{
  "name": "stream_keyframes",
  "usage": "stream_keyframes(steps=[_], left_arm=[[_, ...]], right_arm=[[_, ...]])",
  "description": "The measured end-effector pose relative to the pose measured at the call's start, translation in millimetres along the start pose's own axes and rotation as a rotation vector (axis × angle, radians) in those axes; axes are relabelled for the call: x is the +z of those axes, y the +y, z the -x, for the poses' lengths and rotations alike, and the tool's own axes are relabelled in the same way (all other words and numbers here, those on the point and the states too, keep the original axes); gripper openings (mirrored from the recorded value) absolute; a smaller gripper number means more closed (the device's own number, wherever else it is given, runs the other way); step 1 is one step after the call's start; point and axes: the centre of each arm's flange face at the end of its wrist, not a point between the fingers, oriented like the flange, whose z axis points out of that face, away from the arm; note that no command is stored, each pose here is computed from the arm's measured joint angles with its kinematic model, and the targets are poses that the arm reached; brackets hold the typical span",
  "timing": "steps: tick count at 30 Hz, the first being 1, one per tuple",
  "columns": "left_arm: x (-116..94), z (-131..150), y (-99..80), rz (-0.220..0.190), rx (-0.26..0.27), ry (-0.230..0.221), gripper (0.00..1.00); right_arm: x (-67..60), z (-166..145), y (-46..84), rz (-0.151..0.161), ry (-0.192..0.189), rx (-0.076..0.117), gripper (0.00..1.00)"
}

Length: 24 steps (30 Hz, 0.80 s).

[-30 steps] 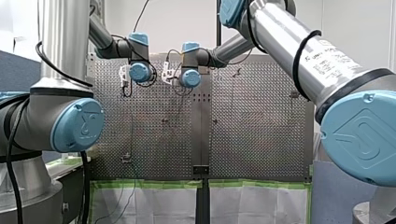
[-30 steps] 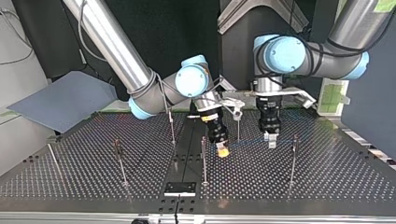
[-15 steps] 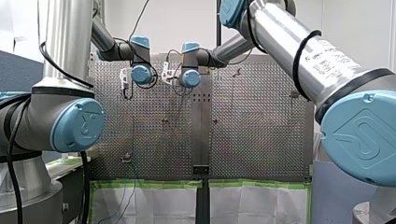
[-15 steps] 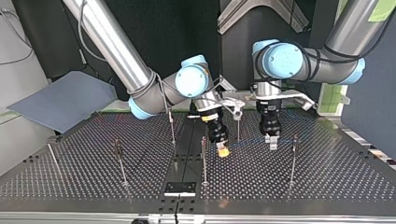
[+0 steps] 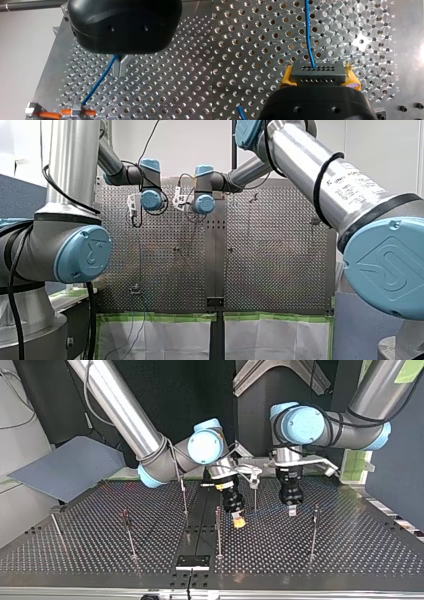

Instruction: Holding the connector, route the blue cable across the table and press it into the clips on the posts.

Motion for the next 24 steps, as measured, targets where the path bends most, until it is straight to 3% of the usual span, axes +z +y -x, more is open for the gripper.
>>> stream_keyframes(steps=[5,14,24], left_arm=[[-6,-7,3.0,0.025,0.003,0.018,0.0],[-30,-38,6.3,0.019,0.023,0.076,0.0],[-54,-71,16.4,0.018,0.023,0.093,0.0]], right_arm=[[-2.3,6,1.1,0.002,-0.014,-0.002,0.0],[-11.0,27,6.1,0.009,-0.058,-0.009,0.0],[-27.9,57,12.9,0.018,-0.128,-0.026,0.0]])
